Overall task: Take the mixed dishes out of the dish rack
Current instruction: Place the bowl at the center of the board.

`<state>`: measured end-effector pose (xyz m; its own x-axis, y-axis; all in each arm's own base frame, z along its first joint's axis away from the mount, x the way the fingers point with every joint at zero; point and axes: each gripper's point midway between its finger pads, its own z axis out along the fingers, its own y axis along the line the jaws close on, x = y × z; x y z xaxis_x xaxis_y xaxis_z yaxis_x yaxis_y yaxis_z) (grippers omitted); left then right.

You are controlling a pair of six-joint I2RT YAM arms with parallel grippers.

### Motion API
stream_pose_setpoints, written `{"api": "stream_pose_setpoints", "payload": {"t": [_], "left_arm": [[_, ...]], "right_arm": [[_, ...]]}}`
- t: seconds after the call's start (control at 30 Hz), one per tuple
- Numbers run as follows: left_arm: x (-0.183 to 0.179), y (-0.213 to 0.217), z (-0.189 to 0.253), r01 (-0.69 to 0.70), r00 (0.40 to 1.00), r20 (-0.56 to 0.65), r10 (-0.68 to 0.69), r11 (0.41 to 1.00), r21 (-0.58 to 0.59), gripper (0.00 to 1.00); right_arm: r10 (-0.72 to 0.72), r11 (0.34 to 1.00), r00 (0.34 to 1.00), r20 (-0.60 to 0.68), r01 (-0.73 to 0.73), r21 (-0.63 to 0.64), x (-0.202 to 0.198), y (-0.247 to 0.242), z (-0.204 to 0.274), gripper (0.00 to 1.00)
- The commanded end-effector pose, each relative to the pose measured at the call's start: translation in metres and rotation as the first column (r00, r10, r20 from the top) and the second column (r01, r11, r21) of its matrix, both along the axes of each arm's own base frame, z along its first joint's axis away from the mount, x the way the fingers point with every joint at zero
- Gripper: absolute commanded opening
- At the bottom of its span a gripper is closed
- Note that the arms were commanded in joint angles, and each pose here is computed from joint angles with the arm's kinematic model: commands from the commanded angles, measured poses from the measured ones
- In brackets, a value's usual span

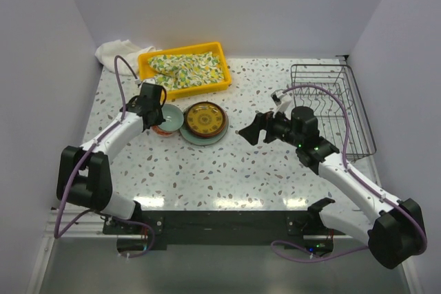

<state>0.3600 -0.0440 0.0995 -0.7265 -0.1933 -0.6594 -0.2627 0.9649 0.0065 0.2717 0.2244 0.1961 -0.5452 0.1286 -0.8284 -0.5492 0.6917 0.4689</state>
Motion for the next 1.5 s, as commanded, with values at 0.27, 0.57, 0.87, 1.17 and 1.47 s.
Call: {"api": "stream_pose_setpoints", "payload": {"t": [0.27,0.57,0.87,1.17,1.47], "left_arm": [[0.025,0.009,0.011,-0.038,0.997,0.072,0.041,0.998,-0.044,0.14],[0.021,0.010,0.005,-0.027,0.998,0.050,0.030,0.998,-0.060,0.29],[0.016,0.010,0.022,-0.018,0.996,0.083,0.025,0.996,-0.085,0.38],[0.004,0.019,0.023,-0.036,0.994,0.096,0.046,0.993,-0.111,0.30],[-0.006,0.020,0.001,-0.048,0.996,0.066,0.058,0.988,-0.145,0.11]], "right_arm": [[-0.008,0.999,0.998,0.063,0.010,-0.030,0.006,-0.004,0.012,0.98],[-0.006,1.000,0.998,0.060,0.008,-0.029,0.009,-0.002,0.012,0.98],[0.000,1.000,0.998,0.062,0.002,-0.027,0.010,-0.001,0.015,0.98],[-0.004,1.000,0.998,0.058,0.005,-0.023,0.009,-0.001,0.016,0.98],[-0.005,1.000,0.999,0.054,0.006,-0.027,0.006,-0.003,0.014,0.98]]}}
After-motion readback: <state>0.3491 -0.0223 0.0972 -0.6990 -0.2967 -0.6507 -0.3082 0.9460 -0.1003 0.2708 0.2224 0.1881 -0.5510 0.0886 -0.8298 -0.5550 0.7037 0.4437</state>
